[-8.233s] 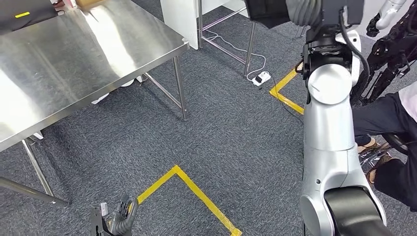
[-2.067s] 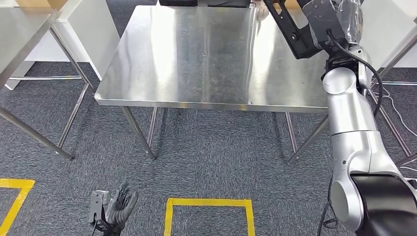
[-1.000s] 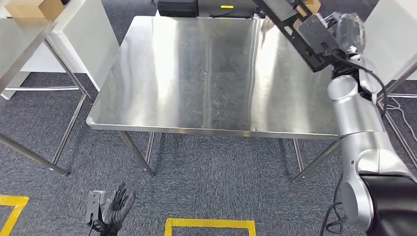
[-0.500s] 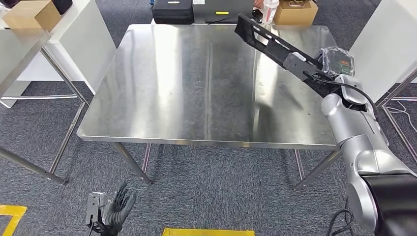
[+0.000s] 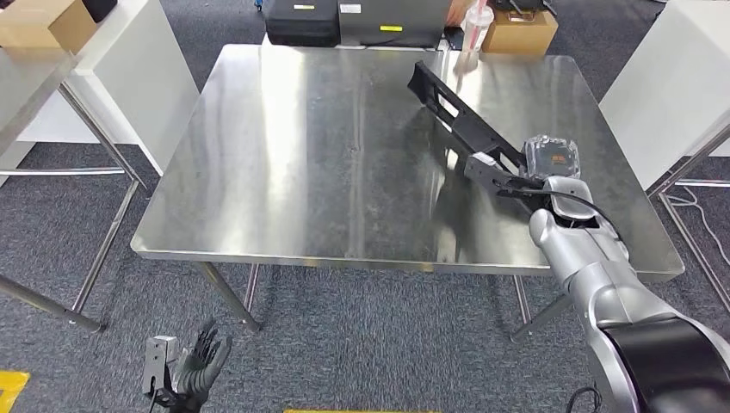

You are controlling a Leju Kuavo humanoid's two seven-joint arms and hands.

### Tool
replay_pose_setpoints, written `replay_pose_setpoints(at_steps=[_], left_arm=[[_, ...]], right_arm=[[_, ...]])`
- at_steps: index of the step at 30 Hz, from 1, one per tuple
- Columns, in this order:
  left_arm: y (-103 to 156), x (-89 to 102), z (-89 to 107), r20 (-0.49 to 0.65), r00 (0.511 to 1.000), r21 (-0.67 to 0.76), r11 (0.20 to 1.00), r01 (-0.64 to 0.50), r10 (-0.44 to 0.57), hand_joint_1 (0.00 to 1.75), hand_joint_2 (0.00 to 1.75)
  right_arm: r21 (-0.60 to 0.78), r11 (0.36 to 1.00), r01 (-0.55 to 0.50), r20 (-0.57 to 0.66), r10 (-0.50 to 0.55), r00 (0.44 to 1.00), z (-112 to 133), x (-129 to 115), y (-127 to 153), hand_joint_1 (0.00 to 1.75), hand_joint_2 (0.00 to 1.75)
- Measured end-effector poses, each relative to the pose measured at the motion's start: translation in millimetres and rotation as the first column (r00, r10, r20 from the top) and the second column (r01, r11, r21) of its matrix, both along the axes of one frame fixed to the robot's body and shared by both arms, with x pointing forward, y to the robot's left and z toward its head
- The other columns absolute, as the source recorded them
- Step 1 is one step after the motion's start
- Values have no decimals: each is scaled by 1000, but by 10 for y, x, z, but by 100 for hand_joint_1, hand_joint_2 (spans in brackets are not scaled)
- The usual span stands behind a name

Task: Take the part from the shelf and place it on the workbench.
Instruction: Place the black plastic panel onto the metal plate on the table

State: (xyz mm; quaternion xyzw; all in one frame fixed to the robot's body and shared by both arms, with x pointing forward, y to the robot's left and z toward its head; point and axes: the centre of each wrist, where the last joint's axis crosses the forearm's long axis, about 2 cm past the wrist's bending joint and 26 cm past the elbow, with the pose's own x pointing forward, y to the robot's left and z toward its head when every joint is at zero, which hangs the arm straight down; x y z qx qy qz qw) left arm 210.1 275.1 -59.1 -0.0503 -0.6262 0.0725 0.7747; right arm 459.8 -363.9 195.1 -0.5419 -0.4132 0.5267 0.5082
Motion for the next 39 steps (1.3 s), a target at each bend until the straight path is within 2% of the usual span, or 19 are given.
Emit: replay_pose_setpoints(at_steps=[6, 10, 20, 35, 37, 39], left_arm=[[-10, -50, -19, -2, 1000, 1, 1000, 1, -1, 0, 175], [-28, -42, 3, 17, 1000, 73, 997, -26, 25, 0, 0], [-105, -92, -11, 9, 998, 34, 997, -67, 67, 0, 0], [-120, -168, -44, -1, 999, 0, 999, -40, 40, 0, 0], [-119, -185, -51, -5, 999, 10, 999, -39, 39, 0, 0], [-111, -227, -69, -15, 999, 46, 998, -36, 36, 0, 0]], right_arm=[[-35, 999, -3, -43, 2, 999, -166, -76, -3, 175, 175], [-65, 998, -21, -43, 18, 999, -202, -86, 41, 0, 0], [-69, 996, -56, -62, 52, 997, -310, -108, 322, 0, 0], [-56, 996, -70, -49, 67, 997, -317, -107, 396, 0, 0], [-30, 996, -86, -15, 86, 996, -305, -104, 394, 0, 0], [125, 977, -173, 119, 158, 980, -236, -94, 423, 0, 0]])
